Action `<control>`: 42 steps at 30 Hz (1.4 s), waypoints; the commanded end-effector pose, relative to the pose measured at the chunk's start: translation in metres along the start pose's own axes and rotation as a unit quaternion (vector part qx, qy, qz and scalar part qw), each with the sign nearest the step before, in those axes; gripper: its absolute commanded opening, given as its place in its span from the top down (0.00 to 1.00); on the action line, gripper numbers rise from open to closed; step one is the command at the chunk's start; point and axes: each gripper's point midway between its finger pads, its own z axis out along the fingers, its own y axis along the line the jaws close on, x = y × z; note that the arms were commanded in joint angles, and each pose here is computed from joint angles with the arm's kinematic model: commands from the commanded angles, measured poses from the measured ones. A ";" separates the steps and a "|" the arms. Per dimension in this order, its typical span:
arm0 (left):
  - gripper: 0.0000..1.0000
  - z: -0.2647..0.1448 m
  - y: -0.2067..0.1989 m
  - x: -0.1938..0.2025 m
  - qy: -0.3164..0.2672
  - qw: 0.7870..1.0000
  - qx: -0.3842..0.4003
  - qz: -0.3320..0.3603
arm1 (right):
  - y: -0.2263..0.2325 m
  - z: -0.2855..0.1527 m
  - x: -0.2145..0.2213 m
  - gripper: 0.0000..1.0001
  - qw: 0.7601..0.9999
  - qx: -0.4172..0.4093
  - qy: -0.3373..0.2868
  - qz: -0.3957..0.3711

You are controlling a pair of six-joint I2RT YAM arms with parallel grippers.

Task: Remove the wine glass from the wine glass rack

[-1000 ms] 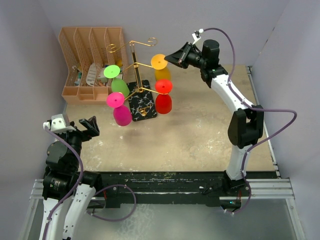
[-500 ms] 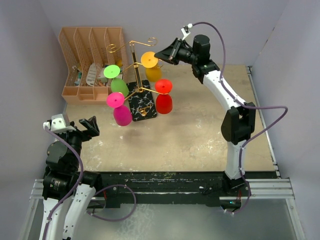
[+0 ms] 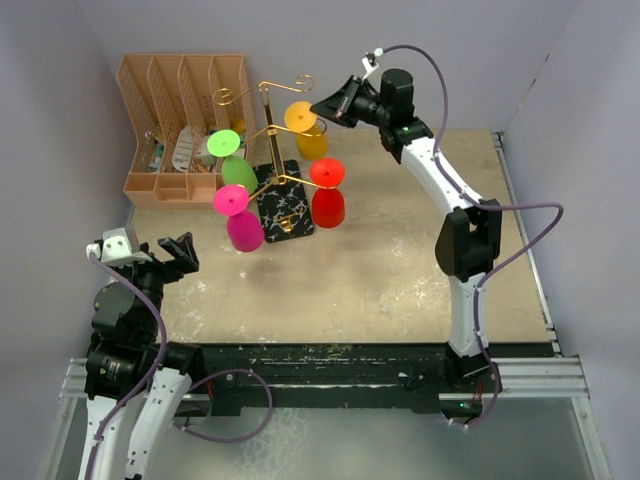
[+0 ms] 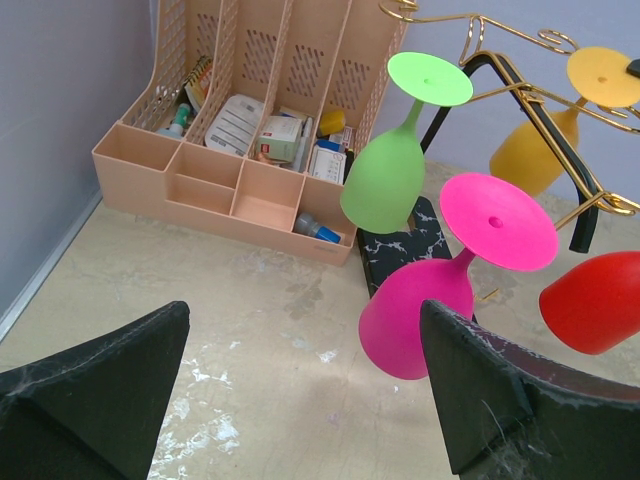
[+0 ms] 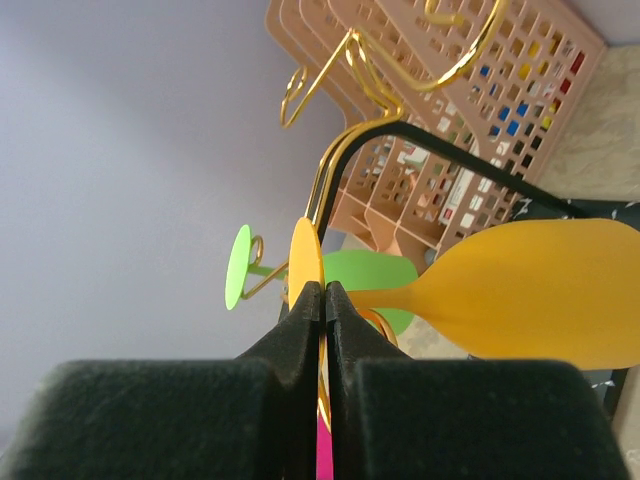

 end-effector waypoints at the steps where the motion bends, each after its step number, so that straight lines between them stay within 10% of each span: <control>1: 0.01 -0.001 -0.001 -0.018 -0.023 1.000 -0.007 -0.019 | 0.035 -0.017 -0.056 1.00 0.994 -0.008 -0.085 -0.067; 14: 0.01 -0.001 -0.028 -0.027 -0.013 0.998 0.059 -0.018 | 0.037 -0.119 -0.110 1.00 0.936 0.150 -0.223 -0.227; 21: 0.57 0.014 -0.084 -0.046 0.015 0.982 0.162 -0.091 | 0.079 -0.217 -0.083 1.00 0.871 0.205 -0.254 -0.368; 30: 0.07 0.005 -0.187 -0.078 0.118 0.897 0.389 -0.176 | 0.178 -0.296 0.029 1.00 0.836 0.069 -0.193 -0.509; 39: 0.01 -0.029 -0.234 -0.107 0.231 0.761 0.506 -0.334 | 0.188 -0.323 0.073 1.00 0.842 0.009 -0.145 -0.520; 42: 0.01 -0.029 -0.235 -0.107 0.255 0.745 0.495 -0.366 | 0.179 -0.310 0.077 1.00 0.848 0.015 -0.131 -0.513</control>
